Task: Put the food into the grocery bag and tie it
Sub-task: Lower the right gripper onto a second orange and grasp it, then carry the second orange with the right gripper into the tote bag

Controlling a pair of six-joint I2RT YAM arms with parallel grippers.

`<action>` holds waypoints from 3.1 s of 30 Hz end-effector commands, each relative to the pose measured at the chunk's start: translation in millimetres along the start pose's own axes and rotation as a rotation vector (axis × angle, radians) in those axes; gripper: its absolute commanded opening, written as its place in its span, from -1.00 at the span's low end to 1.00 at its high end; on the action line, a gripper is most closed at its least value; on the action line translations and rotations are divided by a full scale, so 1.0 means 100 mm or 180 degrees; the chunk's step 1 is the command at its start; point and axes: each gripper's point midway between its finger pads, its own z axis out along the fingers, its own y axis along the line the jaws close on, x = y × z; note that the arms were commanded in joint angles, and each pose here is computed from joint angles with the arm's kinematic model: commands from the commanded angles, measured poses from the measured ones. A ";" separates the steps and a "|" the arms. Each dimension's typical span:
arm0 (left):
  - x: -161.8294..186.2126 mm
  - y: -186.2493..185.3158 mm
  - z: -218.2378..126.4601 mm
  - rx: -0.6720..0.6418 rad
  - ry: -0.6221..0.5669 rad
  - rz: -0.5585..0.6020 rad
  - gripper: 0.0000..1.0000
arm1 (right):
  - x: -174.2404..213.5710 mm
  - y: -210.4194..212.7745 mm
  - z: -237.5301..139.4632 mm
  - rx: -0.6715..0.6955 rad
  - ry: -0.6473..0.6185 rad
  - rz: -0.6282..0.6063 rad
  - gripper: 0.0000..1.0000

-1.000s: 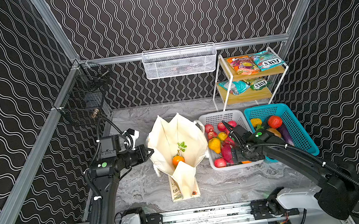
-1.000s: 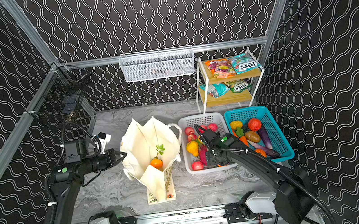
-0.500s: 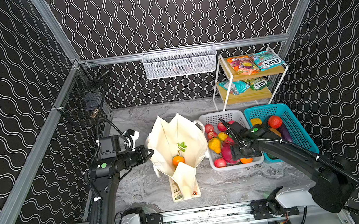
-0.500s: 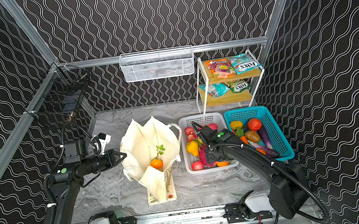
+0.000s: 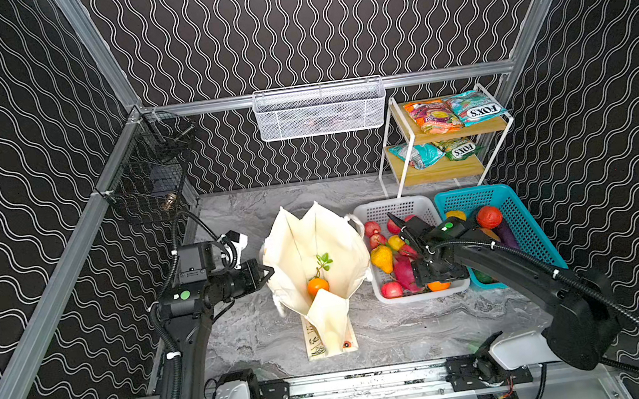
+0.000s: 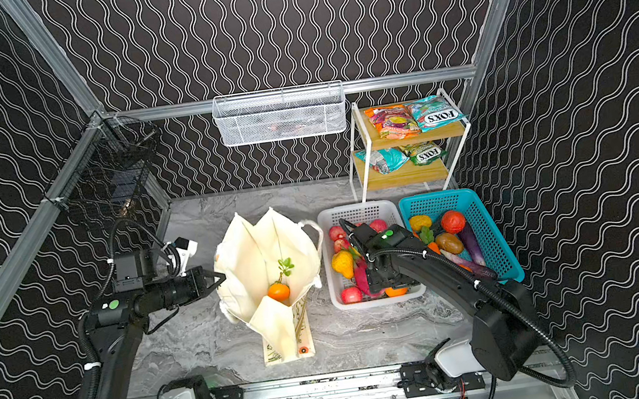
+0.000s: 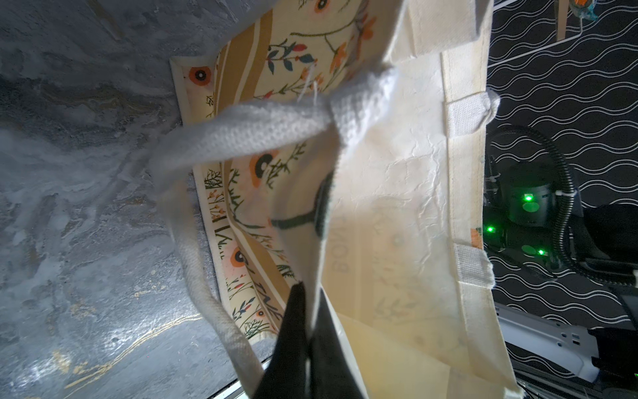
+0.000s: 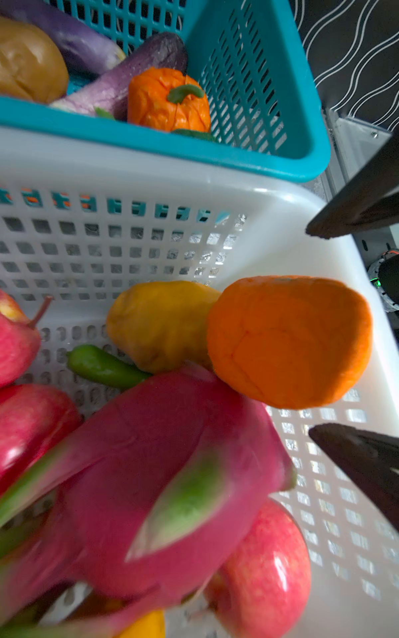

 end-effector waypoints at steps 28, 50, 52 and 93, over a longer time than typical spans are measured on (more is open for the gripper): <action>-0.02 -0.03 -0.02 0.0024 0.0016 0.0068 -1.00 | -0.07 0.00 0.24 0.0131 0.0051 0.0046 0.30; -0.09 -0.08 -0.03 0.0070 -0.0039 0.0087 -1.00 | -0.64 0.11 -1.13 -0.0832 -0.0892 0.0359 -0.07; -0.10 -0.09 -0.03 0.0087 -0.0044 0.0090 -1.00 | -0.74 0.18 -1.39 -0.0991 -0.1049 0.0359 -0.06; -0.13 -0.15 -0.09 0.0092 -0.0084 0.0146 -1.00 | -0.25 3.04 -1.00 -0.1562 -0.0481 -0.1322 0.00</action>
